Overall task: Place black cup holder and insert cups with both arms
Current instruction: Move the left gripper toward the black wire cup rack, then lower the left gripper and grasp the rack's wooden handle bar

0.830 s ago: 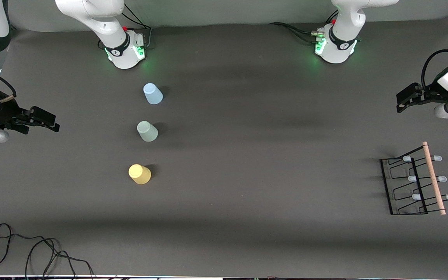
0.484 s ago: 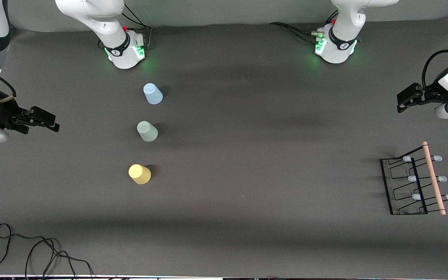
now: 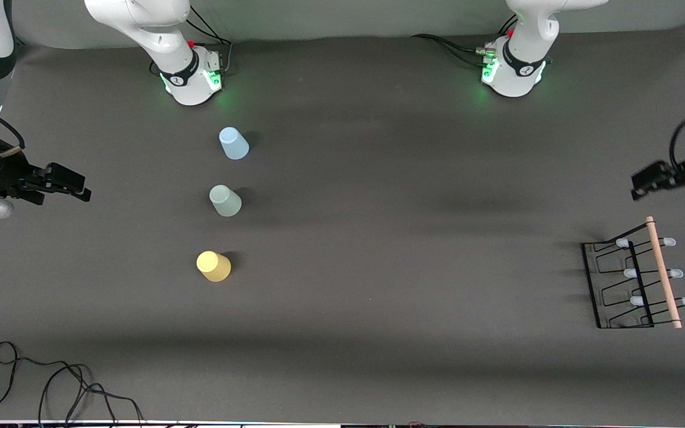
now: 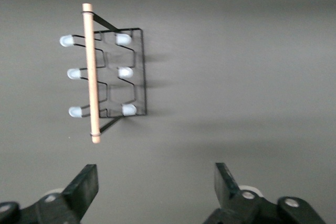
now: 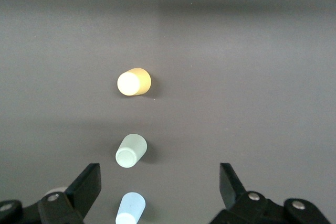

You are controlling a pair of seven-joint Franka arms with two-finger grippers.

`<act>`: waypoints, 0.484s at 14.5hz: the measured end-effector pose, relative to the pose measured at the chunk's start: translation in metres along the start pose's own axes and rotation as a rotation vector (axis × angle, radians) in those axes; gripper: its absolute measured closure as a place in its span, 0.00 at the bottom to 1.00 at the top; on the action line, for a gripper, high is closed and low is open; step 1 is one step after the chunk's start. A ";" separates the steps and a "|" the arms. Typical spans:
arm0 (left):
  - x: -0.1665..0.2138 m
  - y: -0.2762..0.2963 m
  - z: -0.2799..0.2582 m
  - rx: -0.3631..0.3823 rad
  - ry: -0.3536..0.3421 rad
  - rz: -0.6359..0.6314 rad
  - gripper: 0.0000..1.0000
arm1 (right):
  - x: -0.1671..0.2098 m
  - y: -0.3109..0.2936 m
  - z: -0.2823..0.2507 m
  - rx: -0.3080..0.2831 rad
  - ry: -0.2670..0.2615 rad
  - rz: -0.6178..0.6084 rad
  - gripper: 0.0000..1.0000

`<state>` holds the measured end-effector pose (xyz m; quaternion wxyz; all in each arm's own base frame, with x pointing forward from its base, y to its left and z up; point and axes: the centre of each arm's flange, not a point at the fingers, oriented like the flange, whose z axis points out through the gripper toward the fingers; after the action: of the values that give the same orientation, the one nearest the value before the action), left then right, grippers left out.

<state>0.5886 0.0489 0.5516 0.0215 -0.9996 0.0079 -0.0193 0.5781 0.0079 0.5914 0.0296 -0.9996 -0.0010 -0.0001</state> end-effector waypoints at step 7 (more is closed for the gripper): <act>0.059 -0.088 0.112 0.049 0.040 -0.019 0.00 | -0.002 0.001 0.002 0.000 -0.019 0.001 0.00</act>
<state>0.6528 0.1404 0.4459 0.0456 -0.9982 -0.0018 -0.0398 0.5763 0.0075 0.5894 0.0295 -0.9995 -0.0008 0.0095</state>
